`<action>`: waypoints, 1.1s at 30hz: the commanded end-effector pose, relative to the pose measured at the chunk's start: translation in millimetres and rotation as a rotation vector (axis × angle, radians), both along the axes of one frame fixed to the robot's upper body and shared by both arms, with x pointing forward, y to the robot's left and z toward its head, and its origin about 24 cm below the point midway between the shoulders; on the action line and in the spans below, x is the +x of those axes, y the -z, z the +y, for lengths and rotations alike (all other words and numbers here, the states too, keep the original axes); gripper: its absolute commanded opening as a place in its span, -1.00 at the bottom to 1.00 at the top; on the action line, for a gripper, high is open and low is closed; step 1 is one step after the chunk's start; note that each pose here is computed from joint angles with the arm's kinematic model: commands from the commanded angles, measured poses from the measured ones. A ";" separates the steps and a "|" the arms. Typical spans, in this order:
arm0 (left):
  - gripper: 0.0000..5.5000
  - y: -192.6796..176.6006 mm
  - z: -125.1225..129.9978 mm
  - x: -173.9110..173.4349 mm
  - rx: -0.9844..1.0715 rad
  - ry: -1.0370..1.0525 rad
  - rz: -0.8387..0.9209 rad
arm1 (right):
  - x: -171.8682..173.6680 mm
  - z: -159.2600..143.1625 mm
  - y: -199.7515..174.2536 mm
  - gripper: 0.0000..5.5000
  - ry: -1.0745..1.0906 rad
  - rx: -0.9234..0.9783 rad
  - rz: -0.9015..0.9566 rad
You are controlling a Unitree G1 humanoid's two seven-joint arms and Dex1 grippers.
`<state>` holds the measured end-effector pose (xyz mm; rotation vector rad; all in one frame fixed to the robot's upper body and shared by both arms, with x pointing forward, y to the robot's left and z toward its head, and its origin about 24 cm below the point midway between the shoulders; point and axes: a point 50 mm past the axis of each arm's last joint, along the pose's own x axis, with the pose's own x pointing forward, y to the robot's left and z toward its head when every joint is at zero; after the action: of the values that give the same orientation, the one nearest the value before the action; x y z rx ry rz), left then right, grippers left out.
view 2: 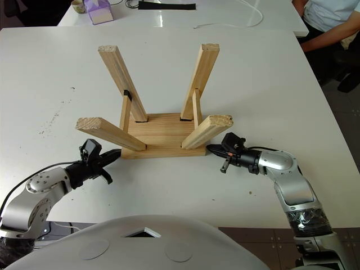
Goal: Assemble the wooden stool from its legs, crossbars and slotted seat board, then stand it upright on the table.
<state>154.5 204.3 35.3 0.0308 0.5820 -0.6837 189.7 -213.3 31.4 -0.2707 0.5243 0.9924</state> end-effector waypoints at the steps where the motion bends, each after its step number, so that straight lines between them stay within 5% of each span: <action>1: -1.00 5.7 2.5 -8.0 0.016 0.020 0.067 | -2.5 0.1 -0.1 -1.00 -0.011 -0.007 0.027; 10: -1.00 -11.6 -17.8 -3.7 -0.062 0.099 0.012 | -7.4 29.8 -20.5 -1.00 -0.129 0.142 0.044; 21: -1.00 -88.5 -21.5 -11.4 -0.225 0.211 -0.165 | -16.0 17.8 -86.2 -1.00 -0.176 0.281 0.008; 33: -1.00 -88.6 -14.6 2.2 -0.203 0.188 -0.177 | 2.1 13.7 -102.0 -1.00 -0.126 0.322 -0.054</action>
<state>159.2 209.4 123.1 0.0263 0.3668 -0.7552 190.5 -218.2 124.0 -0.0905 0.3837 1.0352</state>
